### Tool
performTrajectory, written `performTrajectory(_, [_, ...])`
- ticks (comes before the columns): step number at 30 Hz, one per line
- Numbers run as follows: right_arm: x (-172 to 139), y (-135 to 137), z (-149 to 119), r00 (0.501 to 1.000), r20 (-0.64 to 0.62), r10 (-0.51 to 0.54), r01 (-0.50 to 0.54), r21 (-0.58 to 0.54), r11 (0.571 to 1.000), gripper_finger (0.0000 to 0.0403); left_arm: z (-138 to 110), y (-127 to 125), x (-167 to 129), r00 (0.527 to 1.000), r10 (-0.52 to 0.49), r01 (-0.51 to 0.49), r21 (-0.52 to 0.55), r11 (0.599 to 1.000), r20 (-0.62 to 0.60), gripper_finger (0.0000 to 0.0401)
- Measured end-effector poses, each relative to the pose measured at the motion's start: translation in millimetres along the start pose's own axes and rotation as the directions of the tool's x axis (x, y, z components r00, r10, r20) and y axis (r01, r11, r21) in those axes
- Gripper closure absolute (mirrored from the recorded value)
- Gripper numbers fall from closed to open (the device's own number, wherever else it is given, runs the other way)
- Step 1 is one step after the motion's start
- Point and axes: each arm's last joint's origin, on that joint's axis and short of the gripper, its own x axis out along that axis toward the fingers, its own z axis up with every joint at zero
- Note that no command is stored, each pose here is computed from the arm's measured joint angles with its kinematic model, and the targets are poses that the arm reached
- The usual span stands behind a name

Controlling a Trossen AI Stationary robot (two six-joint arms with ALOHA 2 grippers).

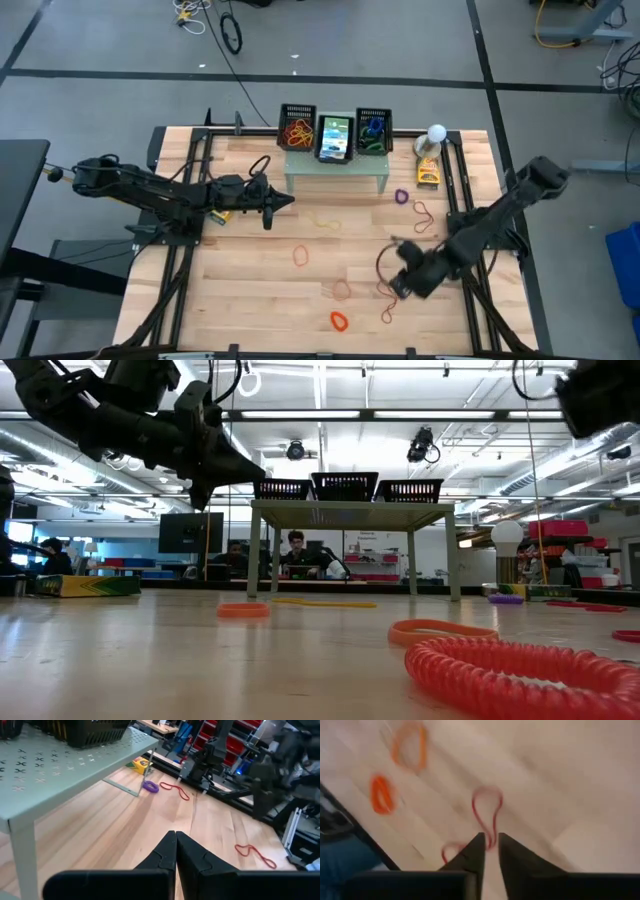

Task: Pick & Place Office Desk Supplies
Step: Put the red rubber band into the left black bin on the shelf

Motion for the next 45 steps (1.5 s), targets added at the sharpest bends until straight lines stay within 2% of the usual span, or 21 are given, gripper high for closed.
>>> performTrajectory(3, [20,11,-15,0.996,-0.068,-0.063,0.066,0.039,0.997,0.0307,0,0,0,1.000,0.001,-0.001,0.016,1.000,-0.002,0.0392])
performTrajectory(8, [45,25,-20,0.985,-0.103,-0.135,0.144,0.076,0.987,0.0234,0,0,0,1.000,0.002,-0.001,0.044,0.999,-0.002,0.0392])
performTrajectory(10, [54,28,-20,0.979,-0.118,-0.164,0.174,0.079,0.982,0.0216,0,0,0,1.000,0.002,-0.001,0.048,0.999,-0.003,0.0392])
performTrajectory(13, [69,28,-20,0.964,-0.157,-0.214,0.228,0.079,0.970,0.0210,-1,0,0,1.000,0.003,-0.003,0.054,0.999,-0.006,0.0392])
performTrajectory(19, [88,29,-21,0.933,-0.229,-0.277,0.295,0.046,0.954,0.0247,-1,0,0,1.000,-0.012,0.013,0.054,0.998,-0.019,0.0392])
performTrajectory(24, [89,30,-19,0.929,-0.232,-0.287,0.305,0.046,0.951,0.0320,-2,0,0,0.999,-0.018,0.019,0.025,1.000,-0.026,0.0392])
performTrajectory(27, [87,44,-15,0.949,-0.207,-0.238,0.245,0.005,0.970,0.0383,-1,0,-1,1.000,-0.018,0.019,0.009,1.000,-0.022,0.0395])
performTrajectory(30, [77,65,-4,0.972,-0.173,-0.160,0.154,-0.052,0.987,0.0391,0,-1,-1,0.999,-0.030,0.030,0.012,0.999,-0.022,0.0395])
performTrajectory(33, [65,85,14,0.988,-0.088,-0.128,0.118,-0.116,0.986,0.0397,1,-2,-2,0.996,-0.084,0.084,0.014,0.996,-0.035,0.0393])
performTrajectory(36, [47,103,41,0.994,0.024,-0.110,0.113,-0.170,0.979,0.0398,0,0,-2,0.988,-0.135,0.133,-0.032,0.991,-0.070,0.0391])
performTrajectory(42, [16,120,106,0.975,0.201,-0.101,0.155,-0.276,0.949,0.0400,6,6,-1,0.975,-0.211,0.199,-0.143,0.970,-0.072,0.0369])
performTrajectory(45, [3,123,140,0.955,0.285,-0.086,0.179,-0.322,0.930,0.0401,13,7,0,0.959,-0.273,0.250,-0.225,0.942,-0.076,0.0345])
